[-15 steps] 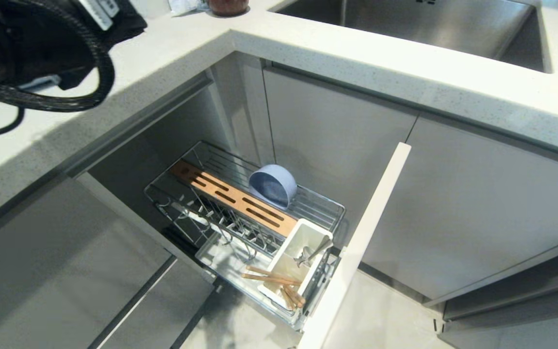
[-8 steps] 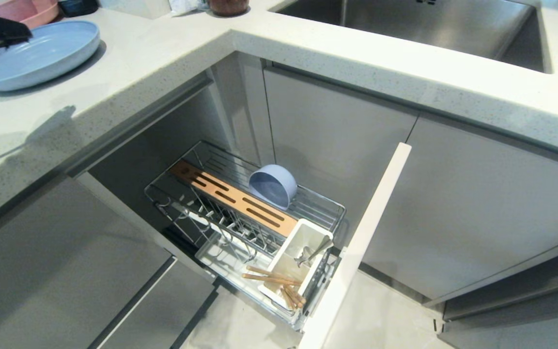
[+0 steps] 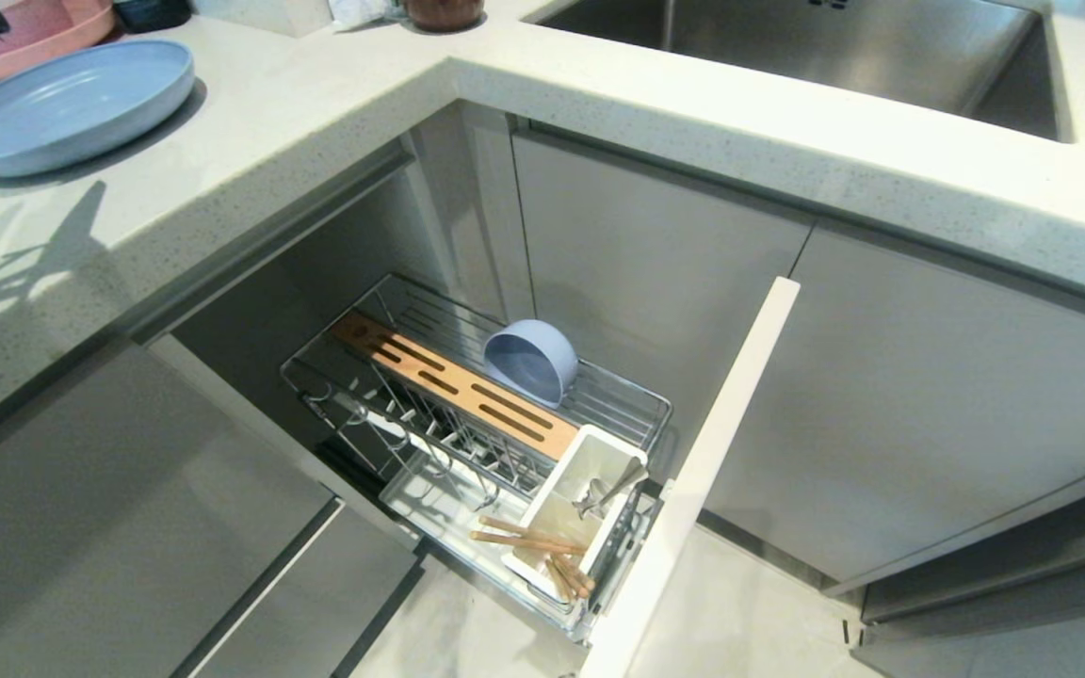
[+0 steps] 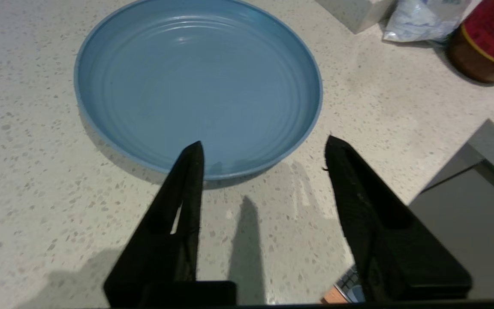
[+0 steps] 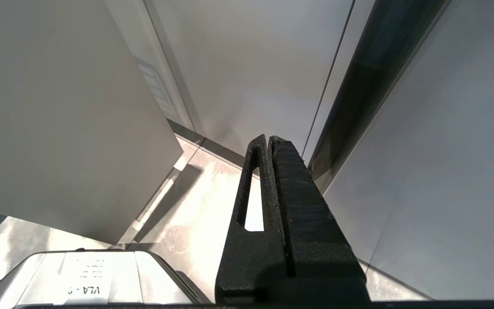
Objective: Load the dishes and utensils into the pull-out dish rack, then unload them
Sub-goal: Pick up the plate and place it in the cupboard
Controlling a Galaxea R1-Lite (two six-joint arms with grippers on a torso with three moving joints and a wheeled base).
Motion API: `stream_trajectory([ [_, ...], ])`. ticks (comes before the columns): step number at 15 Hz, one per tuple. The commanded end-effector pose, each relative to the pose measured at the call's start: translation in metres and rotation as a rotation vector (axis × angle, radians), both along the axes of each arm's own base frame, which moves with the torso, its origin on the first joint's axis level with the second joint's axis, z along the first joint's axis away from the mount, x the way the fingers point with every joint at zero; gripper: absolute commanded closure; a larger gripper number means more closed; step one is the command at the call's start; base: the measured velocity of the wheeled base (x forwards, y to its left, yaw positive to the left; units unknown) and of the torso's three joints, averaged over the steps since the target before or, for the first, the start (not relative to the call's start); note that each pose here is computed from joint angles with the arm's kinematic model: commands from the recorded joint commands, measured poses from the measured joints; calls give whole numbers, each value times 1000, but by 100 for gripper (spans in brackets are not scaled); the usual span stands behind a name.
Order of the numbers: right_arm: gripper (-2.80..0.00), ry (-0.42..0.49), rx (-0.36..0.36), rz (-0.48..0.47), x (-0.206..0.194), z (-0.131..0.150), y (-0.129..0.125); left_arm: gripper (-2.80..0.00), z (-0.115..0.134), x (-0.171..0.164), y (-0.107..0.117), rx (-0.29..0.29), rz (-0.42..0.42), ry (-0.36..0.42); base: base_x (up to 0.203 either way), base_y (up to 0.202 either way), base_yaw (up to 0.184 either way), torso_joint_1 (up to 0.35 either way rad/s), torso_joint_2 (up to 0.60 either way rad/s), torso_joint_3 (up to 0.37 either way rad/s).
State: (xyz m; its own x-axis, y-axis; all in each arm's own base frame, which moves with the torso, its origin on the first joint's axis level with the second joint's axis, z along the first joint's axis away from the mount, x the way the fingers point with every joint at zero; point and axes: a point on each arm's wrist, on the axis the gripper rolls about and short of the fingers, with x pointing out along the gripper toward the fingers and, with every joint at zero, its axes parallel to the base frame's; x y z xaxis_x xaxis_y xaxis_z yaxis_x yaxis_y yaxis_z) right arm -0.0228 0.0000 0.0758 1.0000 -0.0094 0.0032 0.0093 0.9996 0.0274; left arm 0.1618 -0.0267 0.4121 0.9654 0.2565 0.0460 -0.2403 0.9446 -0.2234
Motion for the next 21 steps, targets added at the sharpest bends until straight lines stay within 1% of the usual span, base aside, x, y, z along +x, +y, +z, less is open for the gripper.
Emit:
stream_trajectory([
  [1, 0, -3, 0, 0, 0, 0, 0, -280, -3, 24, -2, 13, 19, 28, 0, 0, 0, 0, 0, 0],
  [2, 0, -3, 0, 0, 0, 0, 0, -280, 1, 31, -4, 34, 20, 22, 0, 0, 0, 0, 0, 0],
  [3, 0, -3, 0, 0, 0, 0, 0, -280, 2, 39, -5, 72, 22, 27, 0, 0, 0, 0, 0, 0],
  [5, 0, -3, 0, 0, 0, 0, 0, -280, -3, 54, -9, 86, 22, 55, 0, 0, 0, 0, 0, 0],
  [6, 0, -3, 0, 0, 0, 0, 0, -280, -3, 58, -10, 89, 20, 56, 0, 0, 0, 0, 0, 0],
  [11, 0, -3, 0, 0, 0, 0, 0, -280, -12, 100, -21, 92, 14, 93, 0, 0, 0, 0, 0, 0],
  [14, 0, -3, 0, 0, 0, 0, 0, -280, -14, 115, -24, 62, 13, 73, 0, 0, 0, 0, 0, 0],
  [21, 0, -3, 0, 0, 0, 0, 0, -280, -22, 129, -27, 66, 11, 95, 0, 0, 0, 0, 0, 0],
])
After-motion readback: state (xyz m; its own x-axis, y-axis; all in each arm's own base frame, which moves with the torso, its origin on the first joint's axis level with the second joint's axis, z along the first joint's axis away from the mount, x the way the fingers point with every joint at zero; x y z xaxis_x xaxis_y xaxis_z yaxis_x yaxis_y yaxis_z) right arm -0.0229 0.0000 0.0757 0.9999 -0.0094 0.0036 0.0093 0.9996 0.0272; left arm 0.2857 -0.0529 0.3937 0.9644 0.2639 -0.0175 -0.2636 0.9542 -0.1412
